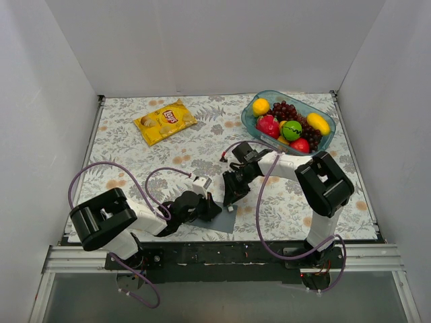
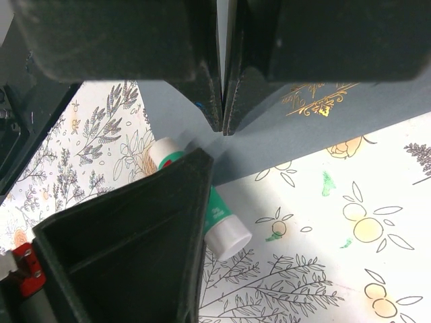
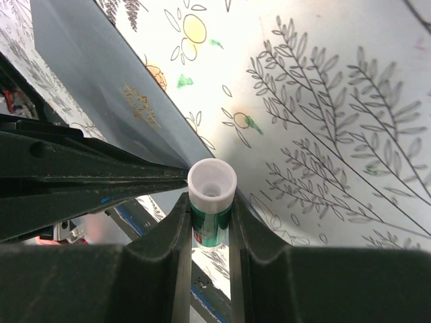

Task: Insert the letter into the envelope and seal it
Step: Seal the envelope at the center of the board.

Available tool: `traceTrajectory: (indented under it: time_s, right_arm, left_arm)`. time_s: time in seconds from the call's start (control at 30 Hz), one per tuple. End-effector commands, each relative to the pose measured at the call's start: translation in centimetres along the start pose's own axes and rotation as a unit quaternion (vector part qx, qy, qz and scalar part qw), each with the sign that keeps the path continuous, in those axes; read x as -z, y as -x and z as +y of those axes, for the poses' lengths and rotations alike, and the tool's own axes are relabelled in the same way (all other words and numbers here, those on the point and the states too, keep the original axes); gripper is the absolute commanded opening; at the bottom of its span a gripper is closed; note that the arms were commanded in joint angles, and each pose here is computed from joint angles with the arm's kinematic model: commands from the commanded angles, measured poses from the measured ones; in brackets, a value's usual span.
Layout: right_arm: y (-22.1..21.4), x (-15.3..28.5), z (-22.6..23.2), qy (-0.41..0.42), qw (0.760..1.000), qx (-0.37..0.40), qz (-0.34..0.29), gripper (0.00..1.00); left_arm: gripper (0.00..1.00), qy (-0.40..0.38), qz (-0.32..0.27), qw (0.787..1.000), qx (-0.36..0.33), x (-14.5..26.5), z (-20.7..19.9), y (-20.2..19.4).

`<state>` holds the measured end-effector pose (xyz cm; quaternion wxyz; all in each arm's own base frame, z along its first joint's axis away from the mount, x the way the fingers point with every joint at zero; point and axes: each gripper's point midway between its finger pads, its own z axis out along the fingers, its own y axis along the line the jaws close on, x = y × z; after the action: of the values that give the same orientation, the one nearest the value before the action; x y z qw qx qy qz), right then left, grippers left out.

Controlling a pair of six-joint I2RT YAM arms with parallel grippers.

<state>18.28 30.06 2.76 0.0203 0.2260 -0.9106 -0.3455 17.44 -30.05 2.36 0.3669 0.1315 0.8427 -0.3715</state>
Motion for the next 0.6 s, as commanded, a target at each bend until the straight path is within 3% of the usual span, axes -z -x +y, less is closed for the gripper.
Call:
traceTrajectory:
  time_s: [0.0, 0.57]
  right_arm:
    - [-0.2, 1.6, 0.0, -0.025, 1.000, 0.012, -0.013, 0.01]
    - [-2.7, -0.3, 0.0, 0.008, 1.000, -0.002, 0.017, 0.01]
  left_arm:
    - [0.00, 0.058, 0.071, 0.996, -0.012, 1.2, 3.4, -4.4]
    - [0.00, 0.049, 0.068, 0.996, -0.017, 0.8, 3.0, -4.1]
